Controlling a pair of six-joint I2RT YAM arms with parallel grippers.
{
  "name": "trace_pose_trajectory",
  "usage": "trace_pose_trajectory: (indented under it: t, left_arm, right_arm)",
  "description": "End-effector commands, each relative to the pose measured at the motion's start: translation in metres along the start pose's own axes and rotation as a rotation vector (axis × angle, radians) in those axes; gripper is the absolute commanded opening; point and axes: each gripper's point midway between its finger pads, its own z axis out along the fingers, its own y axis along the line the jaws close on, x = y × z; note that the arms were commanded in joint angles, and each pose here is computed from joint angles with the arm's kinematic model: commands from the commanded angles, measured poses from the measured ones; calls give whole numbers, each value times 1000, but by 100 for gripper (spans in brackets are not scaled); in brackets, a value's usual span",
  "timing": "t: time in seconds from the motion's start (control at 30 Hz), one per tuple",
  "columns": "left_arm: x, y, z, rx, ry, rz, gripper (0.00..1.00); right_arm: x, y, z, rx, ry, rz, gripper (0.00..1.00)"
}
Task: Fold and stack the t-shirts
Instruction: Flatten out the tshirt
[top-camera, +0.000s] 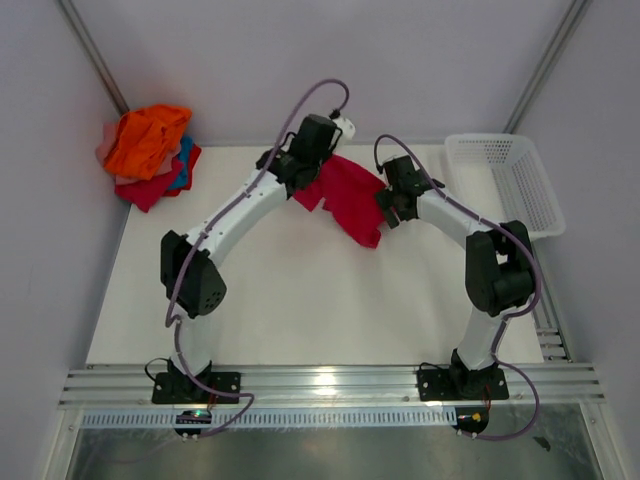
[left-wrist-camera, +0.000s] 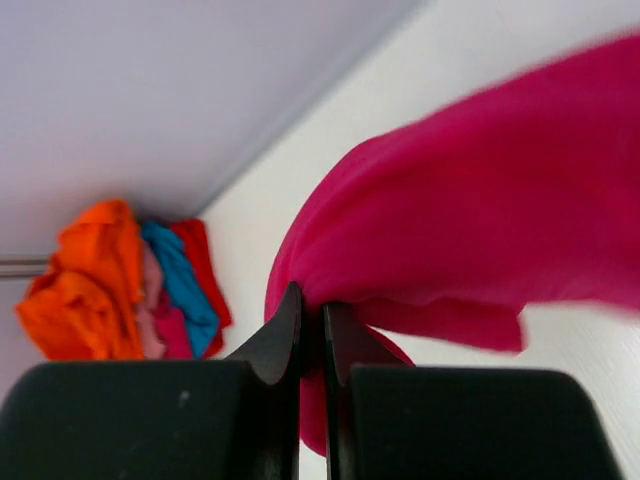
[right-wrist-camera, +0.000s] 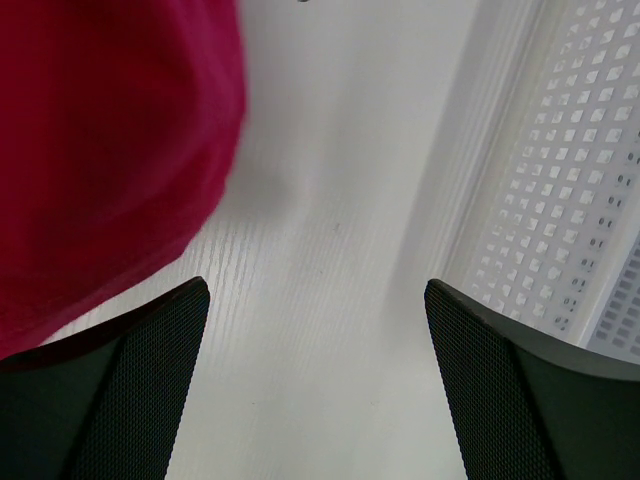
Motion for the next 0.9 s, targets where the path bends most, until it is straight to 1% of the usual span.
trace_pose_trajectory:
  t: [0.0,0.13,0.27,0.33,0.43,0.47,0.6,0.63,0.7,0.73,0.77,0.8,0.83,0.87]
  left_arm:
    - [-63,109,-90,-197,-209,-105,0]
    - [-93,153,-143,-261,-355,-190,0]
    - [-96,162,-168,-248,-424,-232,0]
    - [-95,157,-171,-219,-437,-243,0]
    - [-85,140,-164,-157,-411,-225,0]
    - [-78,130,-155,-135,-385,-211,0]
    - [-65,93,-135,-13,-347,-187,1]
    - [-64,79,-131,48,-344,-188,2]
    - [-57,59,-122,113,-320,-180,4]
    - [-54,53,-119,135,-309,-186,7]
    - [-54,45,-116,165,-309,-192,16]
    - [-51,42,-113,169,-297,-189,36]
    - [-44,37,-105,166,-272,-185,74]
    - [-40,42,-100,122,-252,-190,85]
  right_arm:
    - [-16,-9,-13,9,-66,52,92]
    - [-19,0,-16,-45,-84,54,92]
    - [-22,14,-23,-146,-114,46,92]
    - [-23,20,-28,-187,-126,39,92]
    - [-21,31,-31,-249,-133,25,92]
    - [-22,33,-32,-261,-137,25,92]
    - [-22,34,-30,-263,-129,26,92]
    - [-22,33,-30,-260,-130,26,92]
    - [-21,34,-28,-260,-123,24,92]
    - [-20,34,-27,-260,-120,24,92]
    - [-20,35,-27,-261,-117,24,92]
    - [-20,34,-27,-258,-117,25,92]
    - [-20,34,-26,-256,-114,26,92]
    - [-20,33,-26,-254,-115,25,92]
